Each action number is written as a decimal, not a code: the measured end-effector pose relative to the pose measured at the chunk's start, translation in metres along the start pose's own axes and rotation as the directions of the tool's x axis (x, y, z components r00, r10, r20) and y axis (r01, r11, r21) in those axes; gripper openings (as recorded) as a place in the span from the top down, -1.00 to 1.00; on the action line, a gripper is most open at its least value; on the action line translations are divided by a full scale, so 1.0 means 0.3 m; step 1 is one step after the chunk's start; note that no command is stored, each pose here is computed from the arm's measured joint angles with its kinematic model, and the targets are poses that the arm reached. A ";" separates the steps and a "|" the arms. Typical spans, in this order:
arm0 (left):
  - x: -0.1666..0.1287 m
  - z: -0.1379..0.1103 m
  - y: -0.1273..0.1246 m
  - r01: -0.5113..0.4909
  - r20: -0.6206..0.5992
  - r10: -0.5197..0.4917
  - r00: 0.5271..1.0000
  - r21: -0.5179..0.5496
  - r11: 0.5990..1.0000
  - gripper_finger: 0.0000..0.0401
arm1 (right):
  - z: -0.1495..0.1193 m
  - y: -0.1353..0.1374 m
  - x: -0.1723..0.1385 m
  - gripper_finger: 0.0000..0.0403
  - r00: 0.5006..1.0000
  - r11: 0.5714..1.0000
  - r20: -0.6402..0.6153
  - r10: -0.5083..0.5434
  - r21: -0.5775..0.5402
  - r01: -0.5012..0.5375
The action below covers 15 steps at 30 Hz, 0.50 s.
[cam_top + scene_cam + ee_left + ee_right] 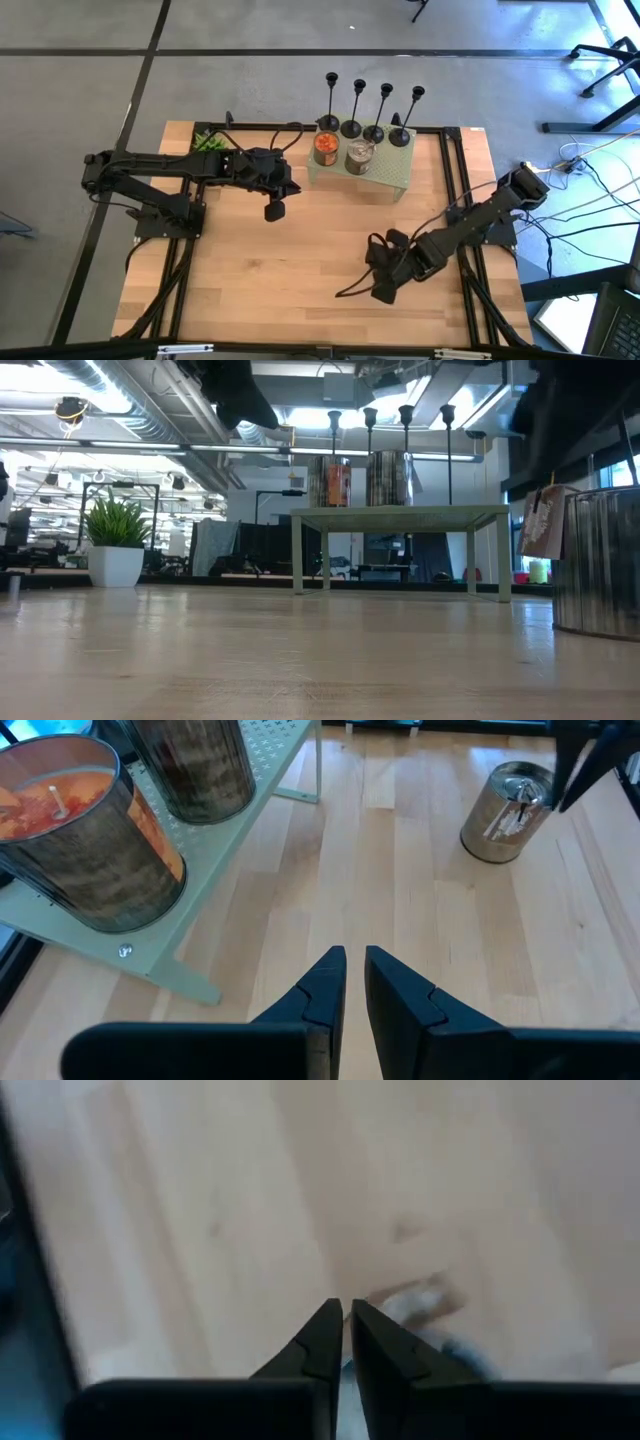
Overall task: Pick & Place candle stick holders
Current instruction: Put the silver scented candle on the shelf
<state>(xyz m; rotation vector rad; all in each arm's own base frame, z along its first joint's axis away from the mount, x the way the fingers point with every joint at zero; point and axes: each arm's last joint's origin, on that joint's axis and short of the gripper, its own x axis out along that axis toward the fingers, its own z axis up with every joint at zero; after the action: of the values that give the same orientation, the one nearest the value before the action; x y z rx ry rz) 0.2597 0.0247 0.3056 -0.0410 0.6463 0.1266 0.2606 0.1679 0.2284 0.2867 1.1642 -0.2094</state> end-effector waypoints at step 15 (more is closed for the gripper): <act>0.000 0.001 0.000 0.000 0.001 0.000 1.000 0.083 0.997 0.82 | 0.065 -0.065 0.021 0.85 0.992 0.998 -0.111 0.062 0.030 -0.059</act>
<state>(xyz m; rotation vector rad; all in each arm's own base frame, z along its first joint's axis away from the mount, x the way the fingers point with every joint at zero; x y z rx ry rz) 0.2598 0.0247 0.3058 0.0393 0.6499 0.1000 0.2739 0.1429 0.2274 0.3607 1.2621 -0.1576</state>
